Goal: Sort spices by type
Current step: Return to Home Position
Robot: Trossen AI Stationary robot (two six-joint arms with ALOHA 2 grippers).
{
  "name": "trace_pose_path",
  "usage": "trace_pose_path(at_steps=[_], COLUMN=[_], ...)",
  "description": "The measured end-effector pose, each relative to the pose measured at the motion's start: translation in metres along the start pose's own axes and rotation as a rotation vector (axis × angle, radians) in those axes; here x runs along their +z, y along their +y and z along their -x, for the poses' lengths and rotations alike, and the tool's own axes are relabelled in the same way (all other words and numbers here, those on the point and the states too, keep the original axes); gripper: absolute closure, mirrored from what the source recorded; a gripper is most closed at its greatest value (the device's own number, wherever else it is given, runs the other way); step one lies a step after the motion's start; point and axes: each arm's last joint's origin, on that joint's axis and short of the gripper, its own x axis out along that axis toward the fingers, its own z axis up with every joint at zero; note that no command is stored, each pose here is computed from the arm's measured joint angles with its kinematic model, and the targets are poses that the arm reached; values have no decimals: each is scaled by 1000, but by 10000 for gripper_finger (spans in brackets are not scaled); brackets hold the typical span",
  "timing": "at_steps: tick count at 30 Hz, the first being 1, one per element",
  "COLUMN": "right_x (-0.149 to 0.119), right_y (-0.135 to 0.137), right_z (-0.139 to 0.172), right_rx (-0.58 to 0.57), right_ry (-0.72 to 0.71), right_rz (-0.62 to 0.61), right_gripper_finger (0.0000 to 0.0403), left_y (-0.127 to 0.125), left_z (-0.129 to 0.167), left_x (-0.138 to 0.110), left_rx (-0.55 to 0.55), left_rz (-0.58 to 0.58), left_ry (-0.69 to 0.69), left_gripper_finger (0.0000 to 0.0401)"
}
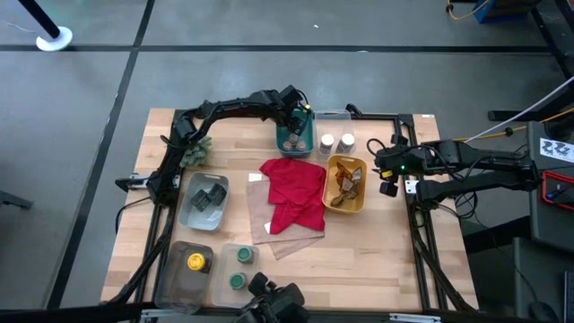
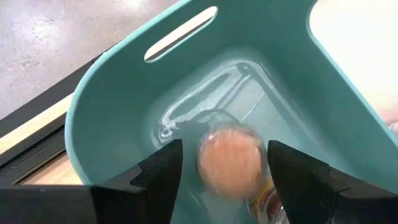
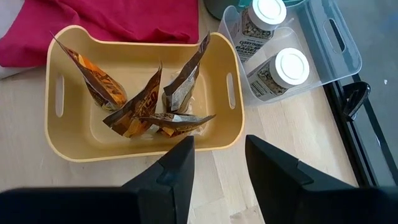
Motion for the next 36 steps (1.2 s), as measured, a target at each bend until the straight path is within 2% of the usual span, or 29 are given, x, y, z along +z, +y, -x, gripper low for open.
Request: trace_pose_path(at_steps=[7,15,18,24,27,30,36], right_x=[-1,-2,-6,-17,-24,-30,-43], right_y=[0,-2,-6,-15,-18,-19,-11], right_z=[0,6,16,41,51,50,25], right_rx=[-1,-2,-9,3,8,16,27], right_ry=[9,-41,-110,-297,-374,-472,-589], right_rz=[3,-11,-38,-107,-134,-166,-199], right_gripper_finger=[260,260,260,260,260,260,260], left_y=[-1,-5,-7,-22,-33,-44,-62], left_z=[4,32,58,137,180,213,253], left_x=[4,23,29,30,17,-6,-67], left_rx=[-9,-32,-51,-106,-140,-185,-319], left_rz=[-22,-9,-64,-273,-384,-454,-520], left_ry=[-27,-80,-135,-290,-359,-394,-454], left_gripper_finger=[174,174,174,174,174,174,174])
